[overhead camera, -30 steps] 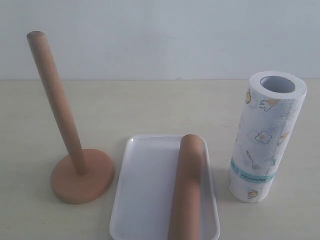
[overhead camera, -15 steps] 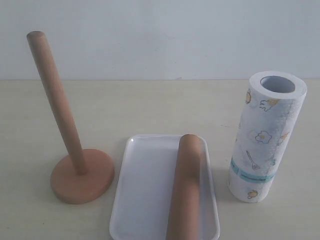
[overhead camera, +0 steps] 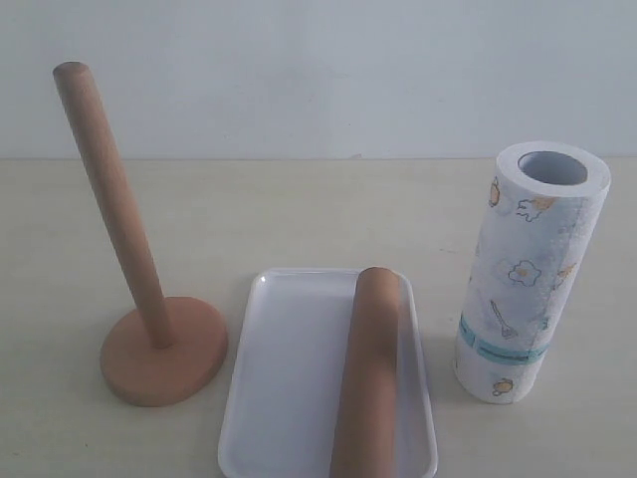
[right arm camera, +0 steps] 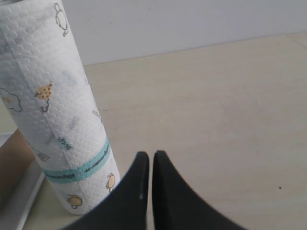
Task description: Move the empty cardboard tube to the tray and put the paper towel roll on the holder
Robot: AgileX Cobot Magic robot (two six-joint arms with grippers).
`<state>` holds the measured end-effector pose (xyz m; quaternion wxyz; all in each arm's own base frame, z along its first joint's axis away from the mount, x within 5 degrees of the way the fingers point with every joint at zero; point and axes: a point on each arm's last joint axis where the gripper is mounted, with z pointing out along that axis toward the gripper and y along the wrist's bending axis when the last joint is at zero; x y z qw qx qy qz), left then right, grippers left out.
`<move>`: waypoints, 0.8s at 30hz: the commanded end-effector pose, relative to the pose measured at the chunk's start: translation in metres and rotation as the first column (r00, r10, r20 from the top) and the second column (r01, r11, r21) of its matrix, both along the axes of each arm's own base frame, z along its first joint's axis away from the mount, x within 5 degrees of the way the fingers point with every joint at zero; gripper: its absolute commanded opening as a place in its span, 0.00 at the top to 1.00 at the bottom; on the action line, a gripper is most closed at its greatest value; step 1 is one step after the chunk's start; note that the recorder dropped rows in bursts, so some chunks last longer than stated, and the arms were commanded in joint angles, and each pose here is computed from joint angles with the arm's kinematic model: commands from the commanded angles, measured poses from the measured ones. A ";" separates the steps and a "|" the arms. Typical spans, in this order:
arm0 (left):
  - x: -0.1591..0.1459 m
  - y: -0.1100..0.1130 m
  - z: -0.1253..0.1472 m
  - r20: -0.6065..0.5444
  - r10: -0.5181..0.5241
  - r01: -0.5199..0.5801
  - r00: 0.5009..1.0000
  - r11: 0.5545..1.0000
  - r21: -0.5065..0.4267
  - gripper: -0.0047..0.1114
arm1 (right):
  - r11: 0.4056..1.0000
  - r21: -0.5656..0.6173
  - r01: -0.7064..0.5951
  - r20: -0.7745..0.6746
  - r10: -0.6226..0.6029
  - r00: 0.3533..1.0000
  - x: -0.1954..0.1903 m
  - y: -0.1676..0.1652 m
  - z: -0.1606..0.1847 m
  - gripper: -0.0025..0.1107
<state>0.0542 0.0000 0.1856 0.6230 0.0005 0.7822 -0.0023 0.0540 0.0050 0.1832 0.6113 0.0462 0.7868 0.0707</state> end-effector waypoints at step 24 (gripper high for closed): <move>0.000 0.000 -0.001 -0.001 0.001 -0.001 1.000 1.000 -0.007 0.92 | 0.963 0.170 -0.208 0.811 -0.017 0.585 -0.025 0.004 0.102 0.95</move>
